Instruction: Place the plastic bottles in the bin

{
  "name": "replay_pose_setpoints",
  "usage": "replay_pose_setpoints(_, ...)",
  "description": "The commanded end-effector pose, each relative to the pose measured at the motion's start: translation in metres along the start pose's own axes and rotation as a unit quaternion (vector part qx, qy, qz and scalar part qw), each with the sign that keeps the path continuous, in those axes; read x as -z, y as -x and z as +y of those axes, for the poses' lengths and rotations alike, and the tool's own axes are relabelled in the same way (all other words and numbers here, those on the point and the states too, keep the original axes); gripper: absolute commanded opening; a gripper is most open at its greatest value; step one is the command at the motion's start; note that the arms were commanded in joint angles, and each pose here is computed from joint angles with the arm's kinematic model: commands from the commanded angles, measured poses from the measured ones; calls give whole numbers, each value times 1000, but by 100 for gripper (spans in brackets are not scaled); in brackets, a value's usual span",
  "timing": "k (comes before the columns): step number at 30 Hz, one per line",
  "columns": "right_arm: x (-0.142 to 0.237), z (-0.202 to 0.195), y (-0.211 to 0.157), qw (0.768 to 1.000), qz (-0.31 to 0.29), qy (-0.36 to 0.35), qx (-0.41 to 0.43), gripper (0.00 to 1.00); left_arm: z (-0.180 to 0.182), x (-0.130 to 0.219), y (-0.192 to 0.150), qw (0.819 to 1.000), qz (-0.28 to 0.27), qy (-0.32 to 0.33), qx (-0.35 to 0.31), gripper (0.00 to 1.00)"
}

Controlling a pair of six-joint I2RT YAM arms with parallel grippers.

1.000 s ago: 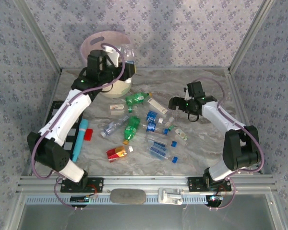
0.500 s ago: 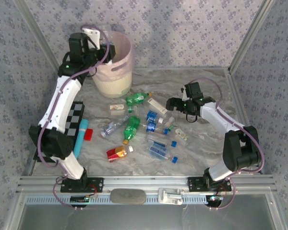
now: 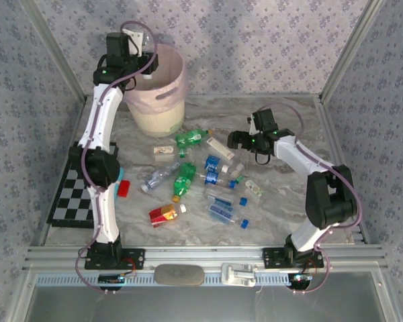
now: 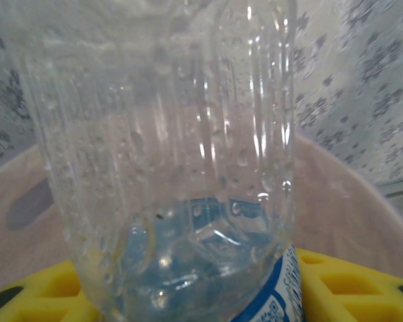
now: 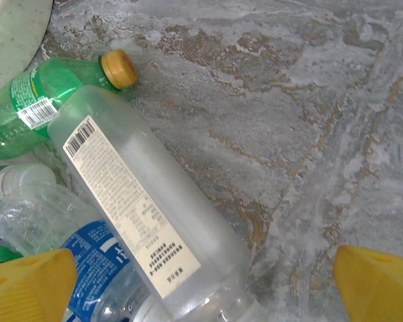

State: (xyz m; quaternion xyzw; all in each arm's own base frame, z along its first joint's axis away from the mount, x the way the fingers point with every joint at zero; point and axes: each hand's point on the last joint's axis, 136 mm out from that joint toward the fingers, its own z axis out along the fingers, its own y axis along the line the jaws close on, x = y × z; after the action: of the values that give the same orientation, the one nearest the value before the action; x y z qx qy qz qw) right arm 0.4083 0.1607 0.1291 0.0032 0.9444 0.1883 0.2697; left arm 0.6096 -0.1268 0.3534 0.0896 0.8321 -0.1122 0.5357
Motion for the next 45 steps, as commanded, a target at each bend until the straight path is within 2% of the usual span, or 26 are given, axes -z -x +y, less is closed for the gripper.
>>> replay_pose_setpoints(1, -3, 10, 7, 1000, 1, 15, 19, 100, 5, 2, -7, 1000, 24, 12, -10, 48)
replay_pose_setpoints(11, -10, 11, 7, 1000, 4, 21, 17, 100, 10, -9, -33, 998, 60, 21, -4, 56)
replay_pose_setpoints(21, -6, 10, 5, 1000, 5, 16, 23, 100, 10, 6, -18, 999, 43, 28, 13, 99)
replay_pose_setpoints(29, 0, 21, 5, 998, 2, 34, 43, 100, -15, 44, 7, 999, 6, -15, 33, 100)
replay_pose_setpoints(35, -2, 45, 0, 993, 15, 66, 95, 100, -50, 89, 16, 996, -71, -48, 32, 100)
replay_pose_setpoints(40, -12, 57, -7, 984, 43, 66, 159, 100, -69, 120, -20, 985, -113, -87, 94, 100)
replay_pose_setpoints(45, -28, 55, -6, 973, 74, 40, 215, 99, -83, 142, -70, 976, -121, -105, 150, 100)
